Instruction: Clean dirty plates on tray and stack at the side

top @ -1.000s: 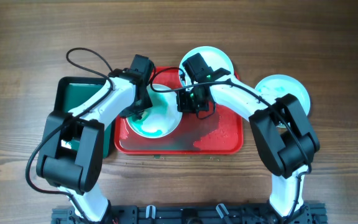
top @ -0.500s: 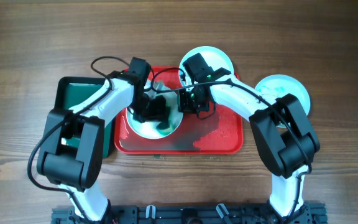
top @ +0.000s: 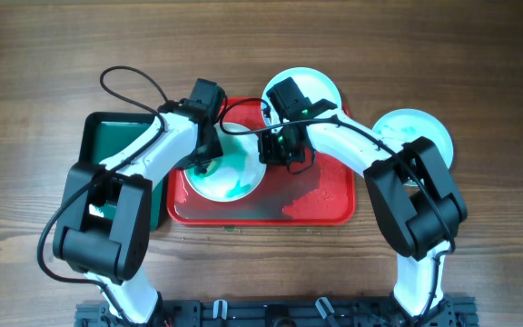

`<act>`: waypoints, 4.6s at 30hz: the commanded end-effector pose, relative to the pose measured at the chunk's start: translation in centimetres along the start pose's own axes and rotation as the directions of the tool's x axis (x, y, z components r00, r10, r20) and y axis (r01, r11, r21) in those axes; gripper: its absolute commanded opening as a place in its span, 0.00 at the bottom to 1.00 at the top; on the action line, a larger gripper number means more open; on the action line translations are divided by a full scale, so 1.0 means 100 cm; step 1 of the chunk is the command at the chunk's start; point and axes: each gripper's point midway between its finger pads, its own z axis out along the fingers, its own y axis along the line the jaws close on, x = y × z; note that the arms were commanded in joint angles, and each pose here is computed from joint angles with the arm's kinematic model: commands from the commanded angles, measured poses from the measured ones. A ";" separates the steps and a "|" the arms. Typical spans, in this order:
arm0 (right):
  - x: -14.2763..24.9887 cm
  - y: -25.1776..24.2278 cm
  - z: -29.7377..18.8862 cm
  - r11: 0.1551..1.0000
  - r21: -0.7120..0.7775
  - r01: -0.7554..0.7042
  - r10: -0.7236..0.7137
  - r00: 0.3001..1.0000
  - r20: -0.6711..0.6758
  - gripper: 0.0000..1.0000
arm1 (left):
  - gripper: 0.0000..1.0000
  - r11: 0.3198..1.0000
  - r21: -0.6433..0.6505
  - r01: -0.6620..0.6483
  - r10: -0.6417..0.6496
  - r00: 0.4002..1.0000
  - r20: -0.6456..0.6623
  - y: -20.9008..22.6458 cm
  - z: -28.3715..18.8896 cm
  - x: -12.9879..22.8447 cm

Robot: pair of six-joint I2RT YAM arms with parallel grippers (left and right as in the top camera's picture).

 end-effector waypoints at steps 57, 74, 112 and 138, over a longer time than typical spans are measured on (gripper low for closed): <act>0.015 0.029 -0.235 0.309 0.941 -0.135 -0.740 0.588 0.327 0.04 | 0.04 0.972 0.149 0.181 -0.199 0.973 0.120 0.012 -0.089 -0.086; 0.037 0.071 -0.262 0.181 0.956 -0.231 -0.867 0.422 0.266 0.04 | 0.04 0.972 0.149 0.181 -0.199 0.973 0.120 0.012 -0.089 -0.086; -0.019 -0.113 -0.246 0.958 0.249 -0.144 0.020 0.896 0.443 0.04 | 0.04 0.973 0.144 0.180 -0.197 0.974 0.114 0.013 -0.089 -0.084; 0.060 -0.339 -0.223 0.612 0.092 -0.785 0.575 0.522 0.630 0.06 | 0.04 0.973 0.146 0.181 -0.198 0.973 0.116 0.012 -0.089 -0.085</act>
